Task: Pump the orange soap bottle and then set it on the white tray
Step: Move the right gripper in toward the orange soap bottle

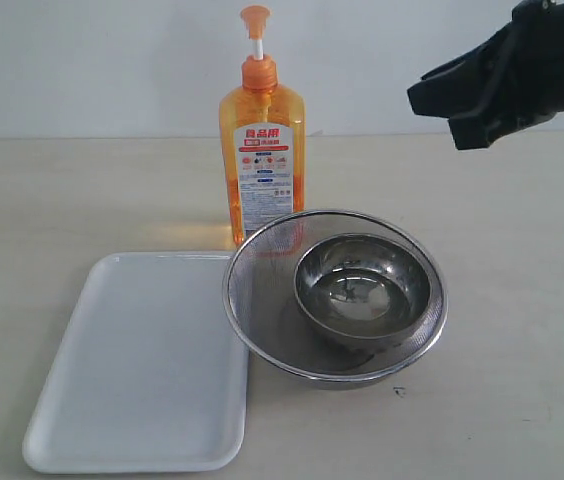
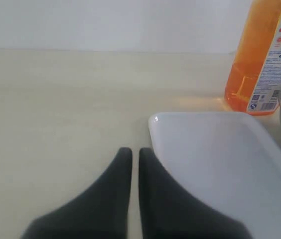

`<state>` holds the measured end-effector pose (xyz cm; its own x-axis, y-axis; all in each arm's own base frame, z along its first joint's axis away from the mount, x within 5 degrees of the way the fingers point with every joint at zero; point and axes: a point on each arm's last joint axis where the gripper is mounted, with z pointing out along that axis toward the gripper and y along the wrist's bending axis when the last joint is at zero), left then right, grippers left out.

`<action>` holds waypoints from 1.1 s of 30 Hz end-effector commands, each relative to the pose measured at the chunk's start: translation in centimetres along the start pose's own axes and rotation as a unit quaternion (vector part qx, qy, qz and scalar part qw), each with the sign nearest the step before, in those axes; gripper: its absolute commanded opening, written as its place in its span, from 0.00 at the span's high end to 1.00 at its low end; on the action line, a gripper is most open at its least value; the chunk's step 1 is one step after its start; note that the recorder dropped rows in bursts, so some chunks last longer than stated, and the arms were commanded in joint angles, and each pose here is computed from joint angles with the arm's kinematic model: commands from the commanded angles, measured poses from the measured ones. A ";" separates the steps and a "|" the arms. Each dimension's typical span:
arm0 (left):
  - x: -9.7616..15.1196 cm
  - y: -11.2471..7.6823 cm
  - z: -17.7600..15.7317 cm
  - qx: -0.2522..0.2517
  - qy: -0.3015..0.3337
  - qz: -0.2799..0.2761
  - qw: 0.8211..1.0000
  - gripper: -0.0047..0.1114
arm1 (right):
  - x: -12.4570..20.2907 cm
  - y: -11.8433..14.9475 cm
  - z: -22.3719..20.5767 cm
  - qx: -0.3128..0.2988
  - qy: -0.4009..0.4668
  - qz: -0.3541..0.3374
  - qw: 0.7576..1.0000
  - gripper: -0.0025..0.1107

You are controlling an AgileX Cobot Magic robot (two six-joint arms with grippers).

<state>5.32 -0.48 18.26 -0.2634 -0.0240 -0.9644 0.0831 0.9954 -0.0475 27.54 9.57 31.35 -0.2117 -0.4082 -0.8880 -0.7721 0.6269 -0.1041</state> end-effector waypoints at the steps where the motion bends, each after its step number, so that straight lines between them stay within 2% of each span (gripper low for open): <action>1: 0.1 0.0 0.0 0.000 0.001 -0.005 1.000 0.92 | 0.4 -1.9 2.1 -0.017 -0.008 0.043 0.999 0.39; 3: 0.1 0.0 0.0 0.000 0.001 -0.005 1.000 0.92 | 1.1 -2.8 3.5 -0.034 -0.047 0.050 0.997 0.25; 4: 0.1 0.0 0.0 0.000 0.001 -0.005 1.000 0.92 | 1.7 -3.1 4.2 -0.049 -0.065 0.039 0.996 0.22; 6: 0.1 0.0 0.0 0.000 0.001 -0.005 1.000 0.92 | 2.7 -3.4 5.5 -0.078 -0.078 0.016 0.994 0.23; 9: 0.1 0.0 0.0 0.000 0.001 -0.005 1.000 0.92 | 2.9 -3.9 6.6 -0.103 -0.084 0.018 0.991 0.24; 11: 0.1 0.0 0.0 0.000 0.001 -0.005 1.000 0.92 | 3.1 -3.8 7.3 -0.126 -0.117 -0.007 0.985 0.24; 19: 0.1 0.0 0.0 0.000 0.001 -0.005 1.000 0.92 | 4.5 -5.1 9.9 -0.178 -0.168 0.053 0.968 0.24; 30: 0.1 0.0 0.0 0.000 0.001 -0.005 1.000 0.92 | 3.5 -6.2 11.5 -0.172 -0.174 0.035 0.969 0.24; 33: 0.1 0.0 0.0 0.000 0.001 -0.005 1.000 0.92 | 3.4 -5.9 13.0 -0.158 -0.139 0.008 0.978 0.24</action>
<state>5.32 -0.48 18.26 -0.2634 -0.0240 -0.9644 0.0831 0.9954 -0.0475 38.61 12.15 23.39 -0.1133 -0.1102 -0.9874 -0.9271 0.3692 0.0652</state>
